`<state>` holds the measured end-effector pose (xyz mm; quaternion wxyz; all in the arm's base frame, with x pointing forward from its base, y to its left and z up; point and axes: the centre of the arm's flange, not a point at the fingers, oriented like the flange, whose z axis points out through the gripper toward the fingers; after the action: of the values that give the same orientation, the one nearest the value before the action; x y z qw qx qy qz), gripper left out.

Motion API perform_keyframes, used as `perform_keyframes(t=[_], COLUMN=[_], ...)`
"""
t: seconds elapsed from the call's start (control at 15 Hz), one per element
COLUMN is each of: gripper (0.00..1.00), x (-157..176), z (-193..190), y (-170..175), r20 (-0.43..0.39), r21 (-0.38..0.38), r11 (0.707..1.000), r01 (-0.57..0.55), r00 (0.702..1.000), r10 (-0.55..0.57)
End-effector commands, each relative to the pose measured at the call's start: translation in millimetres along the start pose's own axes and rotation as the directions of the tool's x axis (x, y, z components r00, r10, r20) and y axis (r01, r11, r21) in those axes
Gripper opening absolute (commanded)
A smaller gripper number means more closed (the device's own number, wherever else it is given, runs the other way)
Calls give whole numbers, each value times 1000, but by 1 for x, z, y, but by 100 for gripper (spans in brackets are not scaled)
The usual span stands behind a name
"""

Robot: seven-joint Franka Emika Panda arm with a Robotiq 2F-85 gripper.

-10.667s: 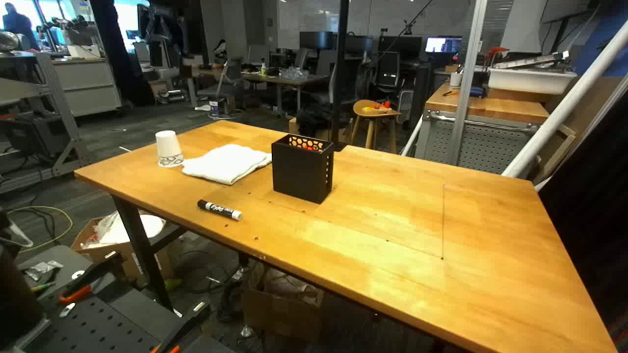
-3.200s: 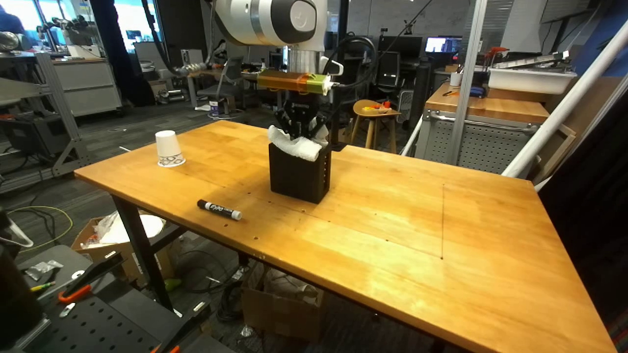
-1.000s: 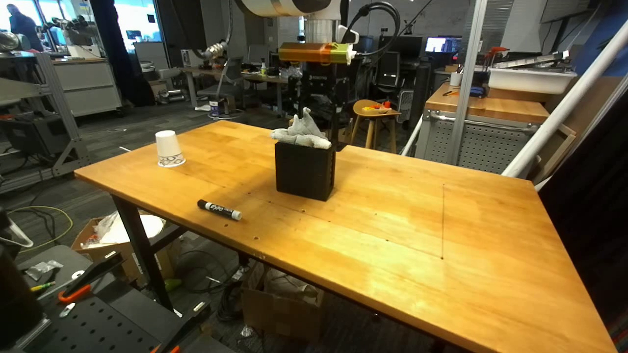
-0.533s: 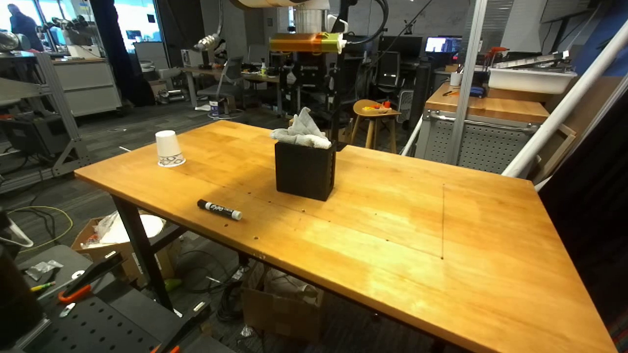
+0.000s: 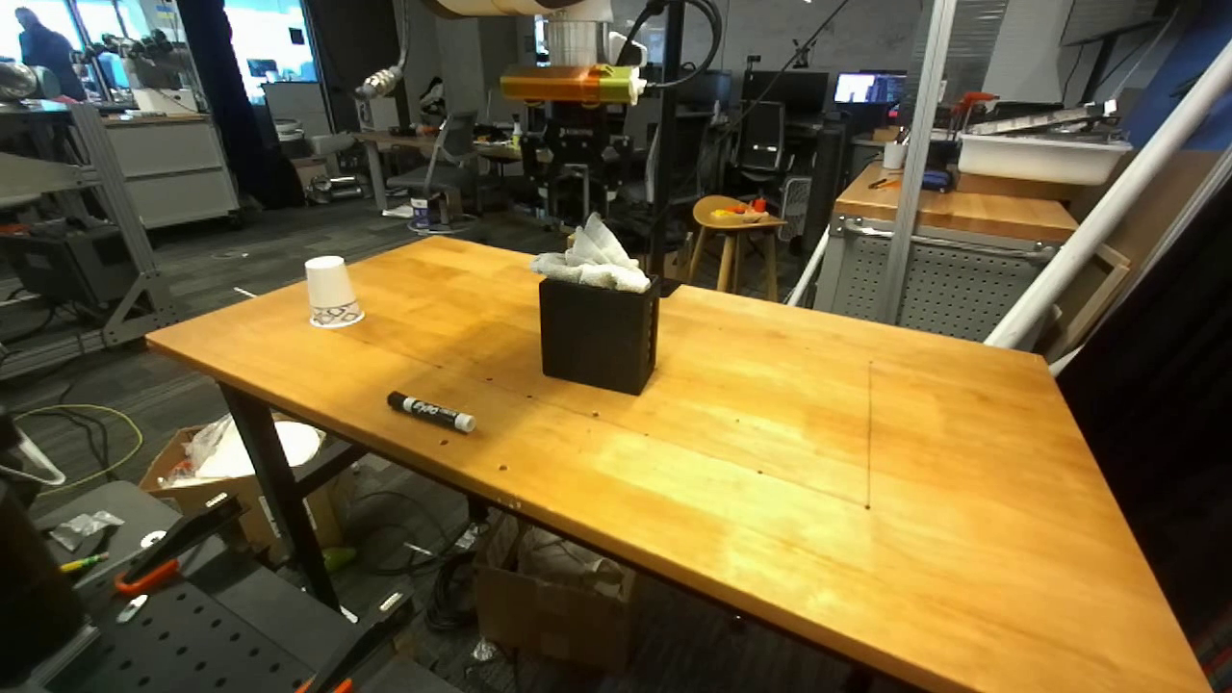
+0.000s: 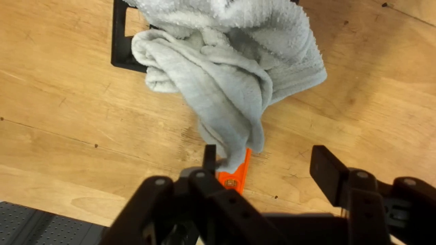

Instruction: Put the towel in the black box

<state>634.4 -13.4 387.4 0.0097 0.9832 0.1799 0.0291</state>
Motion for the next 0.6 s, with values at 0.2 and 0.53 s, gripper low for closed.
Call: perform_keyframes(t=[0.2,0.53], gripper=[59,10], x=[-4,-4], z=[-4,-3], y=[16,18], r20=[12,14], r21=[-27,-27], r11=[999,1000], r01=[-18,-15], r00=[1000,1000], r10=[19,16])
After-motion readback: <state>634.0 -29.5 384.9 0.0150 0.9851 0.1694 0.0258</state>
